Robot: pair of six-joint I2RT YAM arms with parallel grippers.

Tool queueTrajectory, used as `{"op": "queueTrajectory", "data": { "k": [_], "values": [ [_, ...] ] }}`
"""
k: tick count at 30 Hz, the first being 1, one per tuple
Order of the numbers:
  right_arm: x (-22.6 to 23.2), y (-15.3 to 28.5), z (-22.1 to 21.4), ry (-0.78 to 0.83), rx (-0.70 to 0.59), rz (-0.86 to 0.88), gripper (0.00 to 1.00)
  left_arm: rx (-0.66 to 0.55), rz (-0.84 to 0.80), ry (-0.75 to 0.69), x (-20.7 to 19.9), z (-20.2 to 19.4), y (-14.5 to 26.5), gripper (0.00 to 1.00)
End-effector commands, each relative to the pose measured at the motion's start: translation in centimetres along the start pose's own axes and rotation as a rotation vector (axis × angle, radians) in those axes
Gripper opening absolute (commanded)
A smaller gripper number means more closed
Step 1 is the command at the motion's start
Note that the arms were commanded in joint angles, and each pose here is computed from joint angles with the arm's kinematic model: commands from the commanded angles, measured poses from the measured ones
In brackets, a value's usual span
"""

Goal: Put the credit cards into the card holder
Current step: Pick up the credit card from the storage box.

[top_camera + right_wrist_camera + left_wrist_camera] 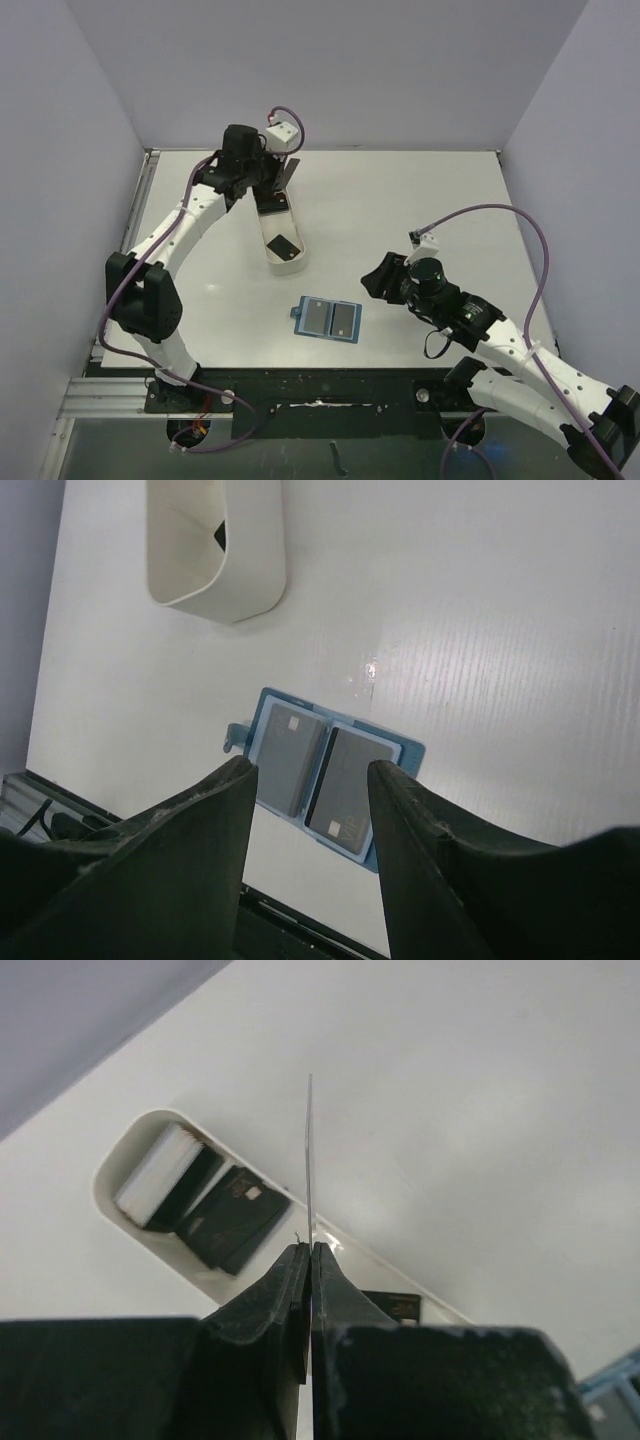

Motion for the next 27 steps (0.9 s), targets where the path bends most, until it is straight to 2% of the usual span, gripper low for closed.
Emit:
{"op": "queueTrajectory", "data": {
  "k": [1, 7, 11, 17, 24, 27],
  "values": [
    [3.0, 0.6, 1.6, -0.047, -0.064, 0.148, 0.49, -0.108, -0.235, 0.252, -3.8, 1.4, 3.0, 0.0],
    [3.6, 0.7, 1.4, -0.051, -0.056, 0.22, 0.48, -0.203, -0.532, 0.455, -9.1, 0.7, 5.8, 0.0],
    [4.1, 0.8, 1.3, -0.089, -0.064, 0.299, 0.47, -0.316, -0.666, 0.553, -11.7, 0.5, 7.9, 0.0],
    [5.2, 1.2, 1.5, -0.105, -0.046, 0.368, 0.47, -0.415, -0.858, 0.698, -14.9, -0.5, 10.6, 0.0],
    [7.2, 1.4, 1.8, -0.144, -0.021, 0.495, 0.34, -0.46, -1.034, 0.791, -17.1, -2.0, 12.8, 0.0],
    [7.8, 1.1, 1.6, -0.179, 0.011, 0.534, 0.33, -0.478, -1.095, 0.816, -17.6, -2.4, 13.6, 0.0]
  ]
}}
Point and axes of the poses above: each gripper's point midway between its finger pads, its own y axis back along the fingers, its own x axis along the line the jaws close on, z = x × y, the point moved 8 cm from there along y, back along the fingers, and after that the axes turned 15 degrees about -y, right-handed, at the moved point
